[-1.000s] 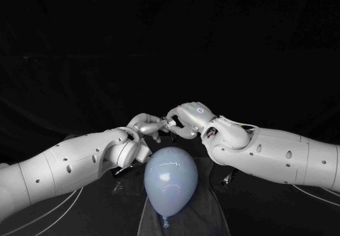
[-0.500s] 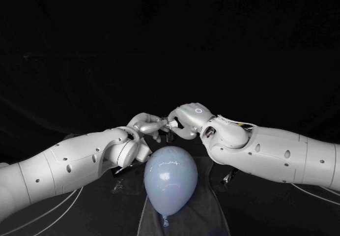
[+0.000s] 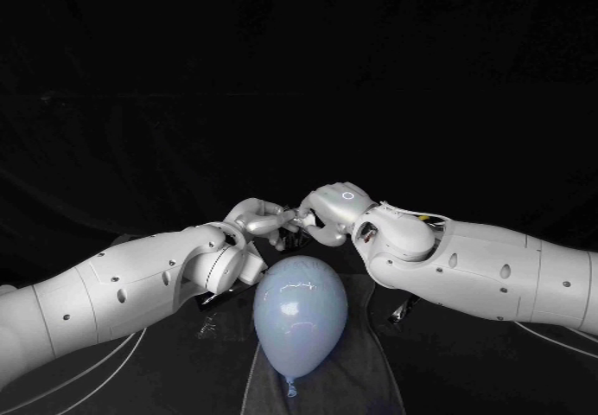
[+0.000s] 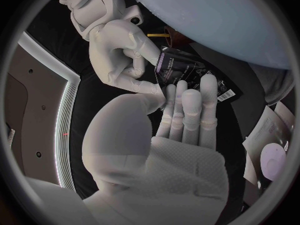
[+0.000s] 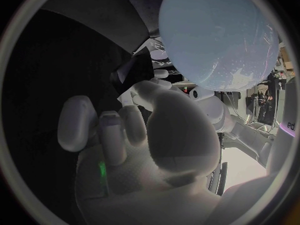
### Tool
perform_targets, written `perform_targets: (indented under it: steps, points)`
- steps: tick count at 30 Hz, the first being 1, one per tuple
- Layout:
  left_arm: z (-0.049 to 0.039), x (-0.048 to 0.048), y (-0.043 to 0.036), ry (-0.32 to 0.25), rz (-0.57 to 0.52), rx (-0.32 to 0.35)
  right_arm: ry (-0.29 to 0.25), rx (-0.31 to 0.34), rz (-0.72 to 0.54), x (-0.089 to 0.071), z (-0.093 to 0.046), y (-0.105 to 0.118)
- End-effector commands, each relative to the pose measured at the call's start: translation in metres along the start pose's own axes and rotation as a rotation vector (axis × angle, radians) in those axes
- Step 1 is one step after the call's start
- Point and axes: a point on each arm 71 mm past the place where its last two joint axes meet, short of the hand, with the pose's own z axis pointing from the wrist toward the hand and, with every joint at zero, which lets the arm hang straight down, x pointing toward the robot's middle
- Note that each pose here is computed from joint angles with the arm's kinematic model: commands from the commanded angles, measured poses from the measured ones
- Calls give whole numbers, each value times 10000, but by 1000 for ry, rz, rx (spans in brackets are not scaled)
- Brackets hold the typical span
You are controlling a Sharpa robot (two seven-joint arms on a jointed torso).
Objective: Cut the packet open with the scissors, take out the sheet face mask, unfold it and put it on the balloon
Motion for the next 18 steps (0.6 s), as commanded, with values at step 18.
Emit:
perform_targets:
  steps: [18]
  points:
    - [0,3,-48,16,4,27,-89,4,3,-40,-48,-51]
